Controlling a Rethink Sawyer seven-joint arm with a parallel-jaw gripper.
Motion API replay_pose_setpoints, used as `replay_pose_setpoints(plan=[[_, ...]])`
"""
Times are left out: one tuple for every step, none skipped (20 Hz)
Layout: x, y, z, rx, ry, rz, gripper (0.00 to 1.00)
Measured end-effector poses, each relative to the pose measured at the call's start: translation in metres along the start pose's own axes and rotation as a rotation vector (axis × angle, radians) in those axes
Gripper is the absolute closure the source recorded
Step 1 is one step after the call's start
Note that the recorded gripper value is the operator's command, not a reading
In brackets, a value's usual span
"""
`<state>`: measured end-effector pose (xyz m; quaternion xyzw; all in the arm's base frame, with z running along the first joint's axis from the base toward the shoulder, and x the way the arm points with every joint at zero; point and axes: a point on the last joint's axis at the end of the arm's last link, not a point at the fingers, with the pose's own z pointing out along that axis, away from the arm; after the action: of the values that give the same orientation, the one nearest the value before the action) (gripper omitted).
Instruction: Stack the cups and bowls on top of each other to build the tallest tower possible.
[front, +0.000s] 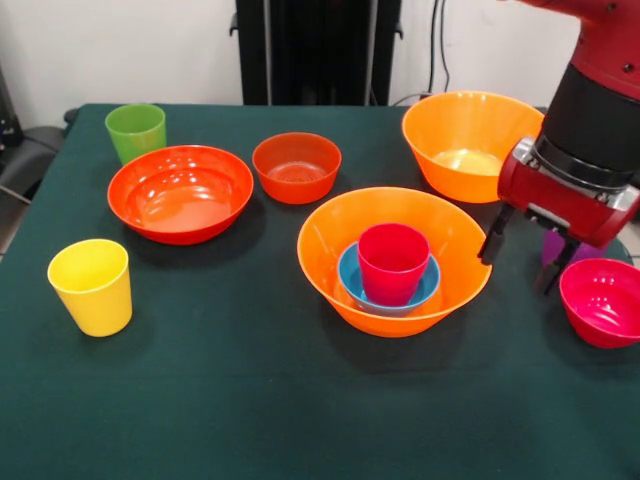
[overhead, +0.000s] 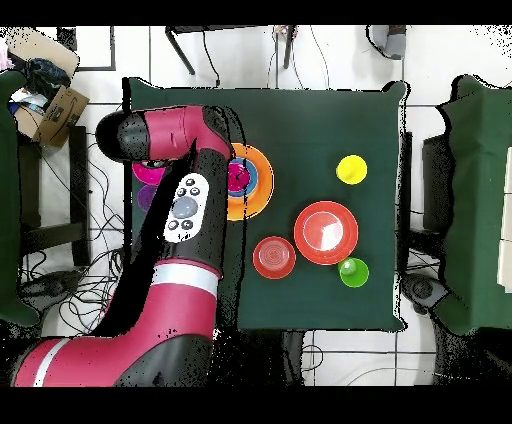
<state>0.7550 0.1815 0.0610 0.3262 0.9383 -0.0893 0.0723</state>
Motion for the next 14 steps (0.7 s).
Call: replay_pose_setpoints(plan=[[0.002, 0.000, 0.001, 0.004, 0.012, 0.000, 0.00], [0.004, 0.000, 0.003, 0.008, 0.027, 0.001, 0.00], [0.006, 0.000, 0.004, 0.009, 0.042, 0.002, 0.00], [0.008, 0.001, 0.005, 0.008, 0.060, 0.004, 0.00], [0.010, 0.003, 0.006, 0.005, 0.078, 0.006, 0.00], [0.013, 0.006, 0.009, -0.004, 0.107, 0.010, 0.00], [0.015, 0.007, 0.010, -0.011, 0.119, 0.010, 0.00], [0.016, 0.009, 0.011, -0.021, 0.135, 0.010, 0.00], [0.017, 0.011, 0.012, -0.026, 0.142, 0.009, 0.00], [0.017, 0.012, 0.013, -0.032, 0.149, 0.009, 0.00], [0.018, 0.015, 0.014, -0.044, 0.162, 0.008, 0.00], [0.020, 0.018, 0.014, -0.056, 0.175, 0.008, 0.00], [0.021, 0.019, 0.015, -0.061, 0.180, 0.009, 0.00], [0.022, 0.020, 0.015, -0.066, 0.185, 0.010, 0.00]])
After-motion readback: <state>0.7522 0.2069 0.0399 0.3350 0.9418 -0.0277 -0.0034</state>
